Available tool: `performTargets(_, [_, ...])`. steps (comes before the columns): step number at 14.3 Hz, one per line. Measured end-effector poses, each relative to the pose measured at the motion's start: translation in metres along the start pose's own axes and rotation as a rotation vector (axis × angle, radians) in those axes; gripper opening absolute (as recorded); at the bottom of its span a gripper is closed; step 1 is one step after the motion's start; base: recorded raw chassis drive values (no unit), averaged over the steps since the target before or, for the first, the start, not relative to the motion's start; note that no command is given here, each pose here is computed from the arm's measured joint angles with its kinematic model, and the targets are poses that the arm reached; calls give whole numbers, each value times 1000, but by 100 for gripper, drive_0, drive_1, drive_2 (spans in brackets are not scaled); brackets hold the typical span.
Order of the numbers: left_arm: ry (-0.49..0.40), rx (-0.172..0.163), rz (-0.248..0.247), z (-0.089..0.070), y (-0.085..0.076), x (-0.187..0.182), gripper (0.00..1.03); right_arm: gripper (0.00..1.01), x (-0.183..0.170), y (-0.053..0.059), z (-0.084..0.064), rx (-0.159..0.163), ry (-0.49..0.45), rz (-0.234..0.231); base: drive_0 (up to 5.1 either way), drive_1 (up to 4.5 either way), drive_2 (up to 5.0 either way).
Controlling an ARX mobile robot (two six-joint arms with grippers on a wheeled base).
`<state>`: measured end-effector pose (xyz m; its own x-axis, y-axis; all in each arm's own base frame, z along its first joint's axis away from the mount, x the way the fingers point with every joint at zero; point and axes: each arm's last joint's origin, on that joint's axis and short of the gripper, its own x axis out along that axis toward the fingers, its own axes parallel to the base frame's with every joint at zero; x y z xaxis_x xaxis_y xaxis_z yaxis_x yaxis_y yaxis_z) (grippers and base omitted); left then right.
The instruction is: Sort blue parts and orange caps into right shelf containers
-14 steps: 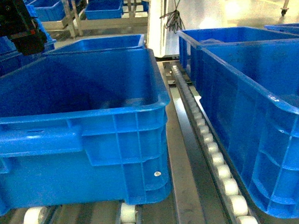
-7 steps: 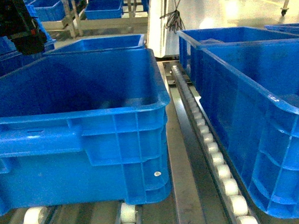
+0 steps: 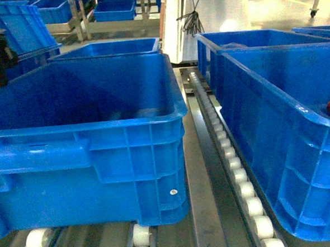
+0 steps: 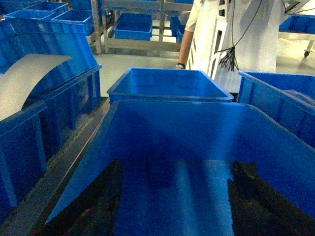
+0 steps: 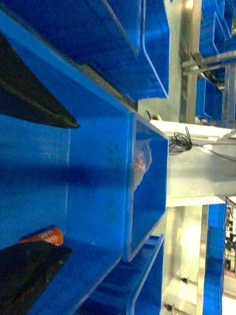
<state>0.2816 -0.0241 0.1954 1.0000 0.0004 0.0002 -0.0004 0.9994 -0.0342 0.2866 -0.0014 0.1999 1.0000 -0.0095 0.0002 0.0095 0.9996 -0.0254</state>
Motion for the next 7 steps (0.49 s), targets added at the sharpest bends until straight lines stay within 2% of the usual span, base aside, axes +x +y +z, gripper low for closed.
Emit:
performTargets(2, [4, 16, 5, -7, 7, -27, 38, 47, -28, 1, -6, 9, -4, 13, 0, 0, 0])
performTargets(4, [15, 17, 4, -13, 11, -47, 18, 28, -47, 1, -14, 11, 12, 10, 0, 0, 0])
performTargets(6, [12, 17, -5, -15, 15, -61, 2, 10, -63, 1, -18, 11, 9, 10, 0, 0, 0])
performTargets(7, [10, 20, -15, -16, 20, -68, 2, 1, -70, 1, -19, 10, 8, 10, 0, 0, 0])
